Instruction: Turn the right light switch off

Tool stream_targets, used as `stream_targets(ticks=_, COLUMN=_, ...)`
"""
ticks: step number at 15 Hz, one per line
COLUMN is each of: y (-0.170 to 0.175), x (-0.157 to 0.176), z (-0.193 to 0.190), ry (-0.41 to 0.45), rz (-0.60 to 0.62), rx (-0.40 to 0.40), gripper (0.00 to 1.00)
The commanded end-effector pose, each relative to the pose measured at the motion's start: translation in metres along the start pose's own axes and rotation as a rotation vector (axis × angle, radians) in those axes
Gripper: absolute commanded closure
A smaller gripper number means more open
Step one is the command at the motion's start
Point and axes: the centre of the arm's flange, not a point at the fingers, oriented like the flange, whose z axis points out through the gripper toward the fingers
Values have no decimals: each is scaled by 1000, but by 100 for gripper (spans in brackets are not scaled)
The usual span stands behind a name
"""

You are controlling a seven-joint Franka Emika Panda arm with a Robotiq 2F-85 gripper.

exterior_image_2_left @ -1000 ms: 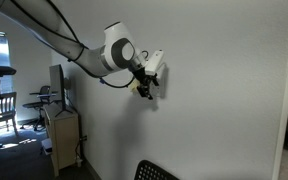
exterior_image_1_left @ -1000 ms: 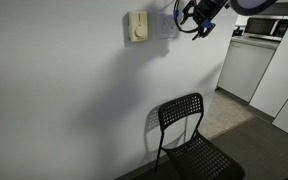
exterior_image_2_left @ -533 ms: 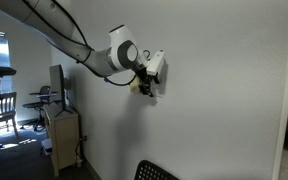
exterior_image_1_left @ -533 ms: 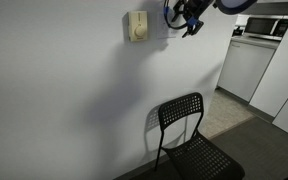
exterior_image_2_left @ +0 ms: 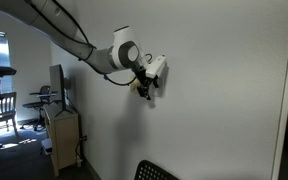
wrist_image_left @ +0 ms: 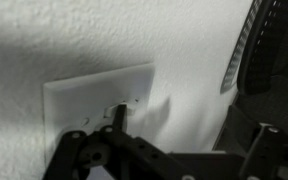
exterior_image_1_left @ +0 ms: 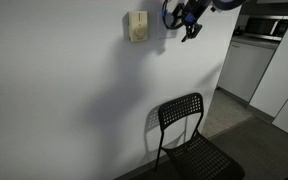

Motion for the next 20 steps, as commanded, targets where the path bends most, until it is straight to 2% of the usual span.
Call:
stream_targets(ticks=1, y=-9, x=-6, z=23, ry=36, rz=24, rx=75, gripper=0)
stream_targets(ticks=5, y=-13, x=-8, z=2, ry=45, rz=49, rx=101, gripper=0)
stream_targets(ticks=8, y=-26, x=-4, z=-29, ry=3, rz=8, rx=228, gripper=0)
stream_targets(ticks=10, y=-33, x=-4, z=-36, ry=-9, rz=-14, rx=336, gripper=0)
stream_targets(ticks=13, y=-39, x=-2, z=-40, ry=-14, rz=-34, rx=453, gripper=0)
stream_targets(ticks=16, y=-46, x=-2, z=-43, ry=-24, rz=-46, rx=530, gripper=0)
stream_targets(ticks=20, y=-49, x=0, z=-43, ry=-12, rz=-43, rx=589, gripper=0)
